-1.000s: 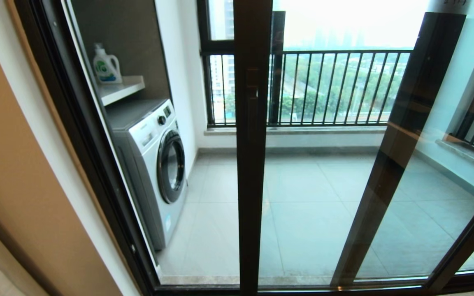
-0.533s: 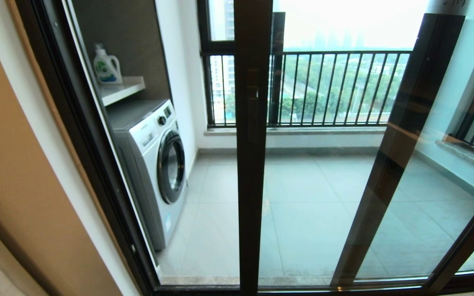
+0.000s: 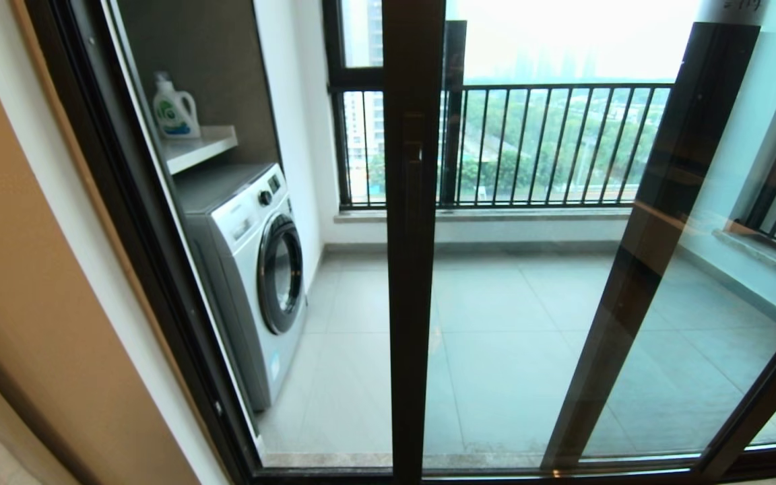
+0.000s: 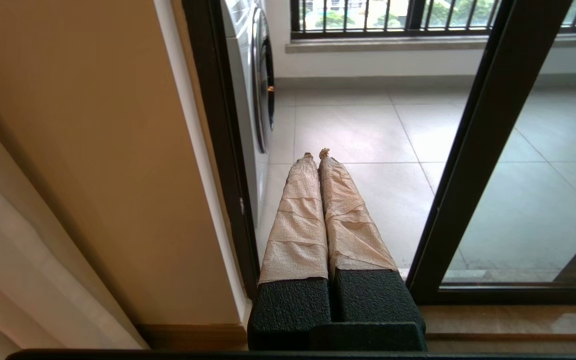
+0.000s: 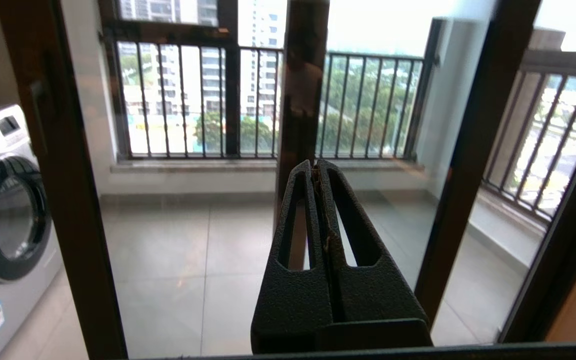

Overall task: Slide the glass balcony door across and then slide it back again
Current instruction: Close the slid door

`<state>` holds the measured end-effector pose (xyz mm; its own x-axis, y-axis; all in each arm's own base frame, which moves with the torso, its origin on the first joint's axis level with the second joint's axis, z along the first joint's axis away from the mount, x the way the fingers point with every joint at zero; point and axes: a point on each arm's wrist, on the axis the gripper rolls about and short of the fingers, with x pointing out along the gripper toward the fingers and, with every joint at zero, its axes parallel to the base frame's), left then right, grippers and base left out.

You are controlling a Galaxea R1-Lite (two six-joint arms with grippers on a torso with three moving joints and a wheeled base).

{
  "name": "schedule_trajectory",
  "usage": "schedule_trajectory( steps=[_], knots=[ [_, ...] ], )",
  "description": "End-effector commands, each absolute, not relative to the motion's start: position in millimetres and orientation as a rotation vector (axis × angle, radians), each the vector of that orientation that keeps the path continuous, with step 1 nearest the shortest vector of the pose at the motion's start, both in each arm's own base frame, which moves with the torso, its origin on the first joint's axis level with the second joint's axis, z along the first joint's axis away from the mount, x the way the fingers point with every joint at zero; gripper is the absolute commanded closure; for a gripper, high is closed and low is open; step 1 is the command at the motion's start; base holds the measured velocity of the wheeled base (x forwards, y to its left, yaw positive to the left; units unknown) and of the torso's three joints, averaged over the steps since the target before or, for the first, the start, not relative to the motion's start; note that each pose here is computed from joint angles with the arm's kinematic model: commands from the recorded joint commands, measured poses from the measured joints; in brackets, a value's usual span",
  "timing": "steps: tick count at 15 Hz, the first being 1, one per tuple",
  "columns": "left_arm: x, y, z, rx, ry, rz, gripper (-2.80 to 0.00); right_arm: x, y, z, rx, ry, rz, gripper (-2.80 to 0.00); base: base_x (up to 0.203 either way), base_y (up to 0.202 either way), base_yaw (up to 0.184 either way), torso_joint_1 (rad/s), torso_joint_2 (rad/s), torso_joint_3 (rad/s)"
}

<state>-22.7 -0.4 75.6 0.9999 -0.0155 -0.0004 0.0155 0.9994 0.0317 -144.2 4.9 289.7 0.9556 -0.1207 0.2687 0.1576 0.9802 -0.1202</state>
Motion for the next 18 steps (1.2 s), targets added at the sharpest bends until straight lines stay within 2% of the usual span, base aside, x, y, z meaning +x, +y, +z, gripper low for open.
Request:
schedule_trajectory(
  steps=[1, 4, 7, 9, 13, 18],
  knots=[
    [-22.6, -0.4, 75.7, 0.032, 0.001, -0.015, 0.0, -163.6, 1.0, 263.8, -0.139, -0.234, -0.119, 0.0, 0.0, 0.0, 0.0, 0.0, 0.0, 0.0],
    [-22.6, -0.4, 75.7, 0.032, 0.001, -0.015, 0.0, -166.8, 1.5, 214.2, -0.129, -0.178, -0.013, 0.0, 0.0, 0.0, 0.0, 0.0, 0.0, 0.0],
    [-22.6, -0.4, 75.7, 0.032, 0.001, -0.015, 0.0, -127.1, 2.9, 176.4, -0.1, 0.014, 0.088, 0.0, 0.0, 0.0, 0.0, 0.0, 0.0, 0.0],
    [-22.6, -0.4, 75.7, 0.032, 0.001, -0.015, 0.0, -90.1, 3.2, 148.9, -0.093, 0.078, 0.117, 0.0, 0.0, 0.0, 0.0, 0.0, 0.0, 0.0],
    [-22.6, -0.4, 75.7, 0.032, 0.001, -0.015, 0.0, -30.6, 1.9, 84.6, -0.127, 0.06, 0.075, 0.0, 0.0, 0.0, 0.0, 0.0, 0.0, 0.0],
    [-22.6, -0.4, 75.7, 0.032, 0.001, -0.015, 0.0, -22.0, 0.8, 74.7, -0.074, -0.011, 0.033, 0.0, 0.0, 0.0, 0.0, 0.0, 0.0, 0.0]
  ],
)
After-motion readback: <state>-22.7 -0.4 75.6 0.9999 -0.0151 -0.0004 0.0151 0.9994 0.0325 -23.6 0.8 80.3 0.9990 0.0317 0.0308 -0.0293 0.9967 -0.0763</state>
